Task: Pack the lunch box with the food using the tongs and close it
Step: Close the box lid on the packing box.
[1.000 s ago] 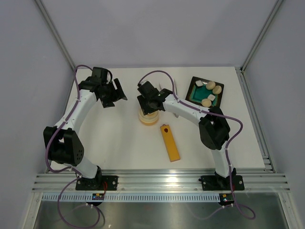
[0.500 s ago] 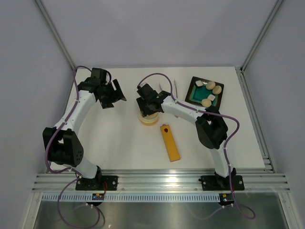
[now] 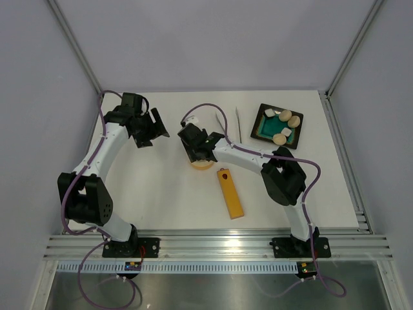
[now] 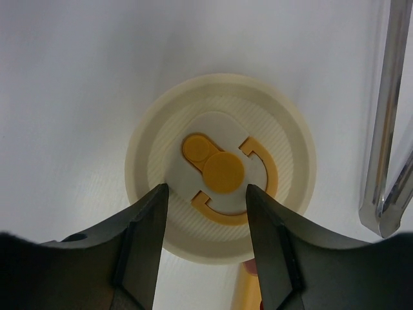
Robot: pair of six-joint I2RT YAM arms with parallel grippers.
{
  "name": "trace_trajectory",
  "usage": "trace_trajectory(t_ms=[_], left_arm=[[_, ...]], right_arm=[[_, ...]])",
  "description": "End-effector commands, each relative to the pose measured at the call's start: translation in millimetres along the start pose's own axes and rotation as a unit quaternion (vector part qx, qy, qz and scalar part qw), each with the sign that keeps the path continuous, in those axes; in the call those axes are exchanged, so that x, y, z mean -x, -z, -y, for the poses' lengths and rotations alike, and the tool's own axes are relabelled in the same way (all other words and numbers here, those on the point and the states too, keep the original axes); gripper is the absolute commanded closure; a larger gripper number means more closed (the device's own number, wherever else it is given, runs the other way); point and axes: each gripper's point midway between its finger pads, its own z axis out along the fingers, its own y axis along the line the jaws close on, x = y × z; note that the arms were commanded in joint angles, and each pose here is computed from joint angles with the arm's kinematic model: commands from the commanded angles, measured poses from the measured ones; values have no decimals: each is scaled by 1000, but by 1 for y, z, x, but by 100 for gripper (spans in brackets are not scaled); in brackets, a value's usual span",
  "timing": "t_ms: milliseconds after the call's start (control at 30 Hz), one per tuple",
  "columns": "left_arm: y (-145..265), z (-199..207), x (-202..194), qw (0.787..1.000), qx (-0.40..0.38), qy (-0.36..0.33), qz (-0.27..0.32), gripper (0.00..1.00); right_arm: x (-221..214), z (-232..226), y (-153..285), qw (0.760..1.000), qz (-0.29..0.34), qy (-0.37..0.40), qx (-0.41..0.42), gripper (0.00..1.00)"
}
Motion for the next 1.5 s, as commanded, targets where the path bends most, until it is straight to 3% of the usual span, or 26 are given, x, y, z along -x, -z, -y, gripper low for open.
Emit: trace_trajectory(t_ms=[0, 833, 1033, 1467], left_arm=[[10, 5, 12, 999, -19, -8, 31, 21], [11, 1, 11, 999, -19, -3, 32, 21], [12, 3, 11, 999, -23, -2, 32, 21], [20, 4, 16, 999, -26, -4, 40, 21]], right_arm=[[-66, 14, -13, 994, -86, 45, -46, 41], [-116, -18, -27, 989, -143, -10, 25, 37], [-94, -12, -13, 993, -120, -8, 17, 35], [25, 6, 60, 999, 21, -24, 4, 28]])
